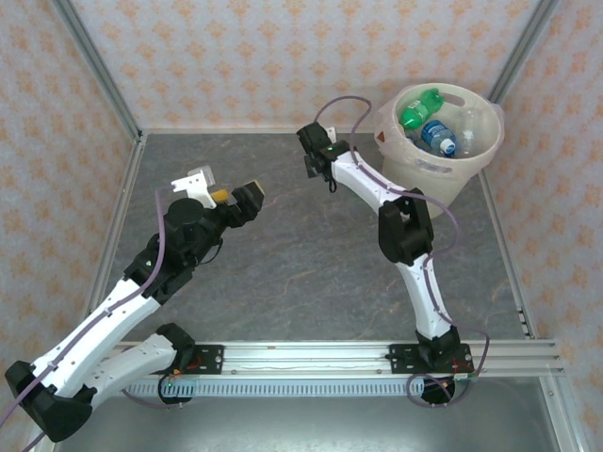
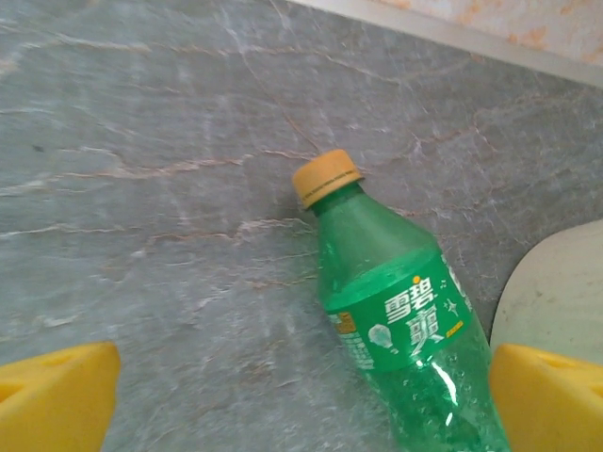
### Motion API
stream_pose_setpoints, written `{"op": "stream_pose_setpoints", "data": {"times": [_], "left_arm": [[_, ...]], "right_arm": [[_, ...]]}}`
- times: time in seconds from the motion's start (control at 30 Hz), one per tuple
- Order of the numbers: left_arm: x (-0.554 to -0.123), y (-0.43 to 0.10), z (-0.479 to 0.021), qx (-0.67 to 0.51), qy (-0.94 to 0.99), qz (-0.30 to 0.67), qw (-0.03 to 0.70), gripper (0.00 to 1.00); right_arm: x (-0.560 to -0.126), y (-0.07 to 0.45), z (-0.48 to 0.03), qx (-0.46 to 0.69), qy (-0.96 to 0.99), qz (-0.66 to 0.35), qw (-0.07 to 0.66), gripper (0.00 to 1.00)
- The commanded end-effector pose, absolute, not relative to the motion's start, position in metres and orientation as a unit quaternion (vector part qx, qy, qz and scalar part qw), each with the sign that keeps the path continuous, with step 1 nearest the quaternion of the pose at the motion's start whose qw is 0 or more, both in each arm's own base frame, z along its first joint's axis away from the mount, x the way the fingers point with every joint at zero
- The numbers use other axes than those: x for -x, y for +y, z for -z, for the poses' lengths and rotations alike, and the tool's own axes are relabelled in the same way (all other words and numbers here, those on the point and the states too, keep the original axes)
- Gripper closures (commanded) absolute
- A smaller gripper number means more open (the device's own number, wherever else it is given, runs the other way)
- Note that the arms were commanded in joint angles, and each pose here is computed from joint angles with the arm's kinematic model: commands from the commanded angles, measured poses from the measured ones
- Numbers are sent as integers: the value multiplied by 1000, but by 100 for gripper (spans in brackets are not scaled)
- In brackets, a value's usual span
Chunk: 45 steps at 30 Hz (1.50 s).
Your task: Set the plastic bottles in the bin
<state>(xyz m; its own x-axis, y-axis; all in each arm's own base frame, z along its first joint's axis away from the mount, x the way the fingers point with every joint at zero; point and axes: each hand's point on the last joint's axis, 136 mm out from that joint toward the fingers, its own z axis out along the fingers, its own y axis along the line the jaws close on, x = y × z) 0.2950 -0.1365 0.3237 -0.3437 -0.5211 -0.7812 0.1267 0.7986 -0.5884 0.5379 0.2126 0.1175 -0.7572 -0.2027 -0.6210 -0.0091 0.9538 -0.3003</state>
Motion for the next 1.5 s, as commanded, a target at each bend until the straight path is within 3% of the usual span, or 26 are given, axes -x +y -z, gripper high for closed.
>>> {"op": "stream_pose_setpoints", "data": {"times": [0.0, 0.27, 0.7, 1.17, 1.3, 1.47], "left_arm": [[-290, -126, -324, 132, 772, 270, 561, 1], [-291, -125, -331, 130, 771, 265, 565, 1], [-296, -140, -327, 109, 777, 284, 551, 1], [-297, -144, -326, 108, 774, 293, 550, 1], [-296, -143, -328, 108, 773, 294, 553, 1], [-294, -141, -331, 106, 770, 292, 557, 1]], "right_arm": [[-542, 186, -110, 27, 924, 172, 340, 0], [-546, 161, -79, 22, 932, 189, 309, 0], [-546, 167, -39, 49, 956, 117, 263, 3], [-543, 184, -38, 55, 964, 67, 251, 30], [-543, 186, -48, 46, 964, 57, 257, 43], [-543, 197, -81, 42, 957, 38, 285, 44]]}}
